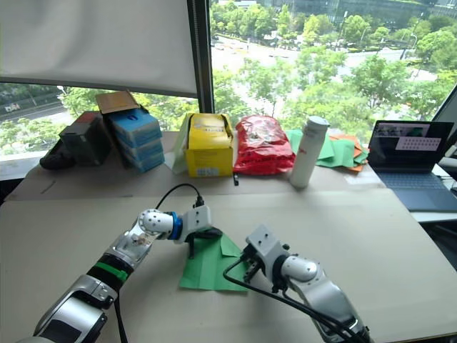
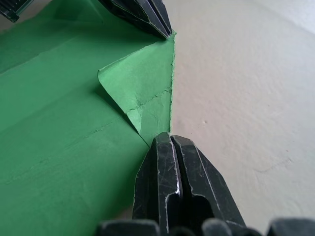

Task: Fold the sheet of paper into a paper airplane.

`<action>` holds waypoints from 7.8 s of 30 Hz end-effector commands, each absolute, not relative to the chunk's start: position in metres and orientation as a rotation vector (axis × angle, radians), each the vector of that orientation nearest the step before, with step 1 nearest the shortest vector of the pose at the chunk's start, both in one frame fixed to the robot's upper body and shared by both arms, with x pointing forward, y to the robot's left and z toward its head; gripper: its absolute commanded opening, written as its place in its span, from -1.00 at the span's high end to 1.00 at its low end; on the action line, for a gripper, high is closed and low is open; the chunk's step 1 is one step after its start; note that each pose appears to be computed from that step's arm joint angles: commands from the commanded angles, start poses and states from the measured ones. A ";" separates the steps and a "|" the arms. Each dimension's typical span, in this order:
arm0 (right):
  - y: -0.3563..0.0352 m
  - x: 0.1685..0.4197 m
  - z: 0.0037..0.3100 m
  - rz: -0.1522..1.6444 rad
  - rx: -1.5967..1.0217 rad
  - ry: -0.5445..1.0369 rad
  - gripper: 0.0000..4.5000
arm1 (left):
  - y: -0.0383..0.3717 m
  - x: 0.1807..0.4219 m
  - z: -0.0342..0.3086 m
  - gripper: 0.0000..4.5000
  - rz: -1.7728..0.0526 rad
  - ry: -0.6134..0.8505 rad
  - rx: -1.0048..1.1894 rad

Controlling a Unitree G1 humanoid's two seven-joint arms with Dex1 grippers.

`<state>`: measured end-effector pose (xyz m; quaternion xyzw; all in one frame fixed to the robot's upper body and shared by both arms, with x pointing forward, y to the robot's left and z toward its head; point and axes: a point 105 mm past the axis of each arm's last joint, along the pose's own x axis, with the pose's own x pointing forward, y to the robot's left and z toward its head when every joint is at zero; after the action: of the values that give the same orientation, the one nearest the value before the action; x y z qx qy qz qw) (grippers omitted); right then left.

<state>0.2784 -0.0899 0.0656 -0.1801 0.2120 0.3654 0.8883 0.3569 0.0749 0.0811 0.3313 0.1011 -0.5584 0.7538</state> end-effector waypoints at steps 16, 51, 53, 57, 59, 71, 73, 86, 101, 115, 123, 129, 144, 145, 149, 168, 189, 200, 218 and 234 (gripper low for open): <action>-0.064 0.286 0.142 0.881 -0.208 0.109 0.99 | 0.085 0.357 0.073 1.00 -1.194 0.273 0.738; -0.040 0.304 0.084 0.920 -0.317 0.275 1.00 | 0.136 0.318 0.089 -0.57 -0.800 0.376 -0.320; -0.040 0.305 0.084 0.916 -0.316 0.273 1.00 | 0.135 0.317 0.089 -0.46 -0.805 0.374 -0.322; -0.040 0.305 0.084 0.916 -0.318 0.272 1.00 | 0.132 0.316 0.091 0.08 -0.823 0.362 -0.301; -0.040 0.305 0.084 0.915 -0.316 0.272 1.00 | 0.130 0.316 0.092 0.43 -0.831 0.358 -0.286; -0.041 0.305 0.084 0.904 -0.303 0.273 1.00 | 0.120 0.312 0.104 1.00 -0.885 0.245 -0.009; -0.041 0.306 0.085 0.896 -0.290 0.266 1.00 | 0.118 0.309 0.105 1.00 -0.905 0.212 0.116; -0.041 0.319 0.101 0.826 -0.184 0.209 1.00 | 0.111 0.296 0.081 1.00 -1.014 0.099 0.604; -0.033 0.329 0.102 0.804 -0.243 0.171 1.00 | 0.107 0.295 0.061 1.00 -1.055 0.068 0.771; -0.035 0.322 0.053 0.846 -0.436 0.396 1.00 | 0.107 0.295 0.064 1.00 -1.055 0.070 0.777; -0.035 0.322 0.049 0.836 -0.446 0.401 1.00 | 0.119 0.290 0.084 -0.08 -1.086 0.154 0.659; -0.034 0.324 0.050 0.832 -0.439 0.396 1.00 | 0.131 0.291 0.115 -0.23 -1.128 0.213 0.516; -0.037 0.325 0.056 0.821 -0.453 0.377 1.00 | 0.098 0.335 0.095 0.99 -1.078 0.323 0.382; -0.037 0.326 0.056 0.820 -0.454 0.376 1.00 | 0.096 0.336 0.094 0.99 -1.080 0.323 0.390; -0.037 0.325 0.057 0.818 -0.457 0.376 1.00 | 0.091 0.339 0.086 0.99 -1.081 0.330 0.400; -0.036 0.324 0.057 0.814 -0.453 0.377 1.00 | 0.096 0.326 0.048 0.99 -1.123 0.455 0.521; -0.033 0.321 0.054 0.823 -0.443 0.384 1.00 | 0.131 0.305 0.039 0.99 -1.098 0.516 0.543; -0.031 0.321 0.054 0.834 -0.441 0.383 1.00 | 0.164 0.283 0.031 0.99 -1.042 0.587 0.535; -0.030 0.323 0.056 0.849 -0.445 0.371 1.00 | 0.177 0.297 0.083 0.99 -0.970 0.445 0.503; -0.034 0.327 0.078 0.824 -0.364 0.319 1.00 | 0.119 0.315 0.085 0.99 -1.120 0.356 0.341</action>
<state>0.3281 -0.0314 0.0793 -0.1962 0.1401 0.3987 0.8848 0.3128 0.1215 0.0864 0.1531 0.1706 -0.5244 0.8201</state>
